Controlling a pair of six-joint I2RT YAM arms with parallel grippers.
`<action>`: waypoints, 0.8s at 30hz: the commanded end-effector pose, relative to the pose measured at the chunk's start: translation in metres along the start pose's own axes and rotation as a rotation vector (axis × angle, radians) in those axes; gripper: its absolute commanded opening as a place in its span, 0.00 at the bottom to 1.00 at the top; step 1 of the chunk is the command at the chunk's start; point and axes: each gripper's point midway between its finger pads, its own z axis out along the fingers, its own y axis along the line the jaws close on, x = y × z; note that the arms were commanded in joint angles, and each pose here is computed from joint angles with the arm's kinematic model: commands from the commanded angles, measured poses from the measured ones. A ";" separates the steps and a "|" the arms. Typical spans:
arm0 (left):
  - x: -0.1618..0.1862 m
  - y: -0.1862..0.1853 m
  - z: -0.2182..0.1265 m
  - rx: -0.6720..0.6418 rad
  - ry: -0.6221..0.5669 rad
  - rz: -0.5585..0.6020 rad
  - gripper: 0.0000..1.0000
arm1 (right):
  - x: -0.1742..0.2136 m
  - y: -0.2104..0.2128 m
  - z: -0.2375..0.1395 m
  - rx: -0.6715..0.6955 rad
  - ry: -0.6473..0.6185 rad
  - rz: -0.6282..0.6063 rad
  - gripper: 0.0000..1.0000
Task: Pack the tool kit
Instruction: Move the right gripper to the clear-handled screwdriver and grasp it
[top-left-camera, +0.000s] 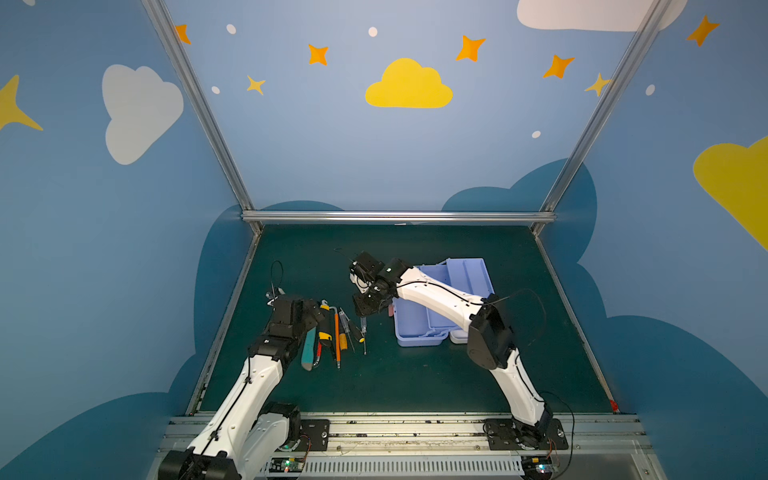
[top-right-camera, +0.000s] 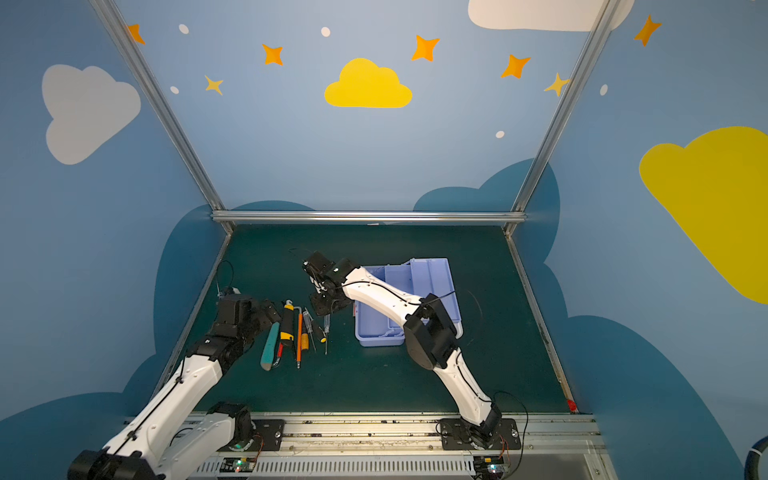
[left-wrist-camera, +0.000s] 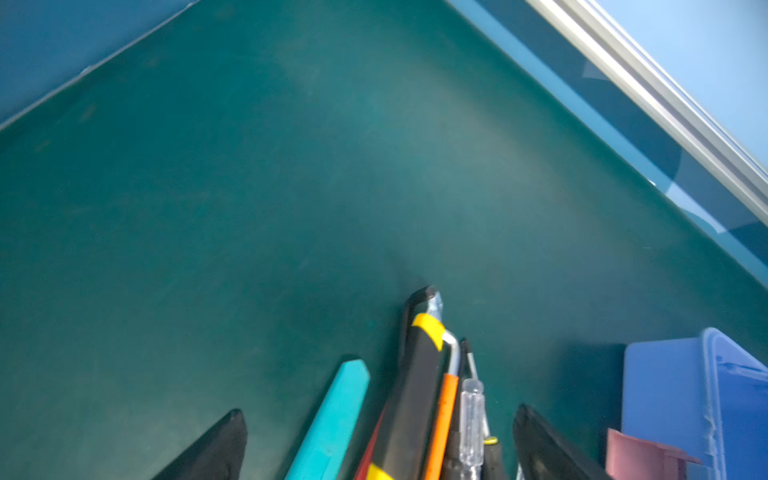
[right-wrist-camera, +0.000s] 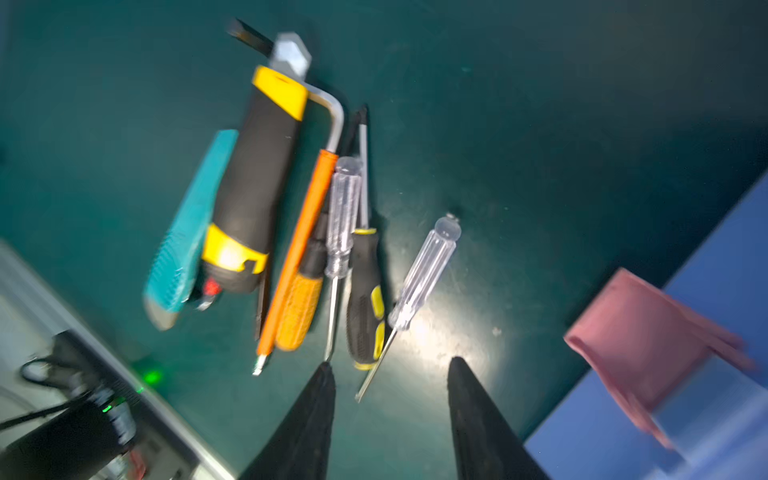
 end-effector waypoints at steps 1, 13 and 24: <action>0.012 0.015 -0.003 -0.023 0.024 -0.056 1.00 | 0.023 -0.016 0.003 0.120 0.106 0.015 0.45; 0.032 0.022 0.003 0.009 0.073 -0.049 1.00 | 0.029 -0.012 0.040 0.086 0.151 0.053 0.44; 0.044 0.015 0.011 0.052 0.136 -0.050 1.00 | 0.020 -0.018 0.061 0.126 0.136 0.044 0.44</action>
